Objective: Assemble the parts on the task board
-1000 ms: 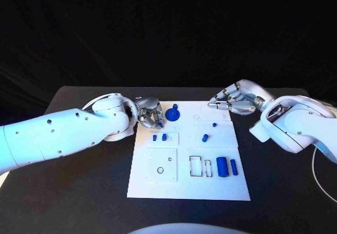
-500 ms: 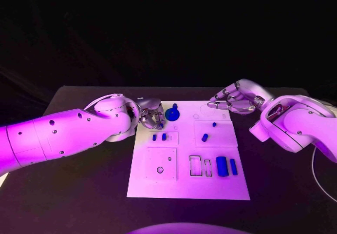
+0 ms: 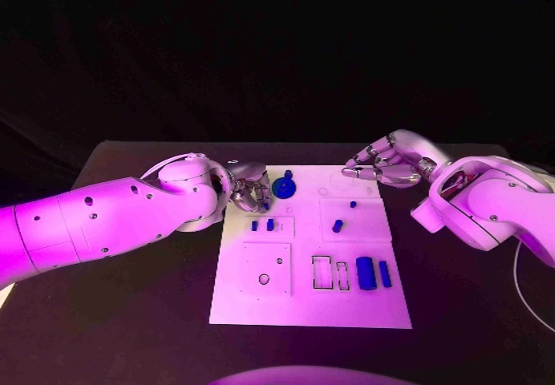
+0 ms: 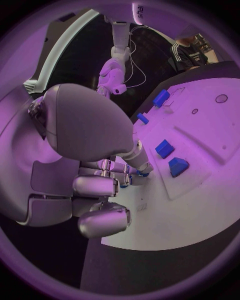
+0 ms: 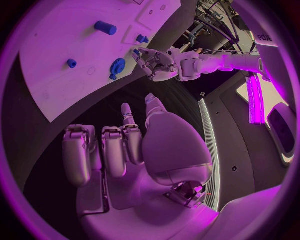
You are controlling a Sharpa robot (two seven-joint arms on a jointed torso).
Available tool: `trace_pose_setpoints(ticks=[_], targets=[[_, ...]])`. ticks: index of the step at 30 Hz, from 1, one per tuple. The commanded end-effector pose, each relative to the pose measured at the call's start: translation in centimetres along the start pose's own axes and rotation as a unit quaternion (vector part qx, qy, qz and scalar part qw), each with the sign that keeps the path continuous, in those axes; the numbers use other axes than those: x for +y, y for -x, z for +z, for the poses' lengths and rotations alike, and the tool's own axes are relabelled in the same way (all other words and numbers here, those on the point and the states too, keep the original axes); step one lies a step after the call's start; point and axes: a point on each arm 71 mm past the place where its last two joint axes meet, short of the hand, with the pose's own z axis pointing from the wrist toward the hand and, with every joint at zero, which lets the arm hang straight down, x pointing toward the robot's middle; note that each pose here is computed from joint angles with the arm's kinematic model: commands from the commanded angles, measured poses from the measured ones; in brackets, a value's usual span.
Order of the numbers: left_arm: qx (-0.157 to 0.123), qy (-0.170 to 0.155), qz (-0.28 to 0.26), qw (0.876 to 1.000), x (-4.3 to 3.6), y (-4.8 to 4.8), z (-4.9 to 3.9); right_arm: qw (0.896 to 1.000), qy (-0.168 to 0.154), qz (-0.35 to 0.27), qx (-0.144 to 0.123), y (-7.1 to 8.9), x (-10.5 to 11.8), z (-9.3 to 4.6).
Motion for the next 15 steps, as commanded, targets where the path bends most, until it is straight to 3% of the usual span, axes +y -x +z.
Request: trace_pose_setpoints(ticks=[1, 15], targets=[[0.022, 0.013, 0.018, 1.0, 0.23, -0.42, 0.04, 1.0, 0.005, -0.002, 0.006, -0.14, 0.11, 0.0], [0.011, 0.013, 0.014, 1.0, 0.3, -0.27, 0.03, 1.0, 0.004, -0.002, 0.005, -0.08, 0.02, -0.02]])
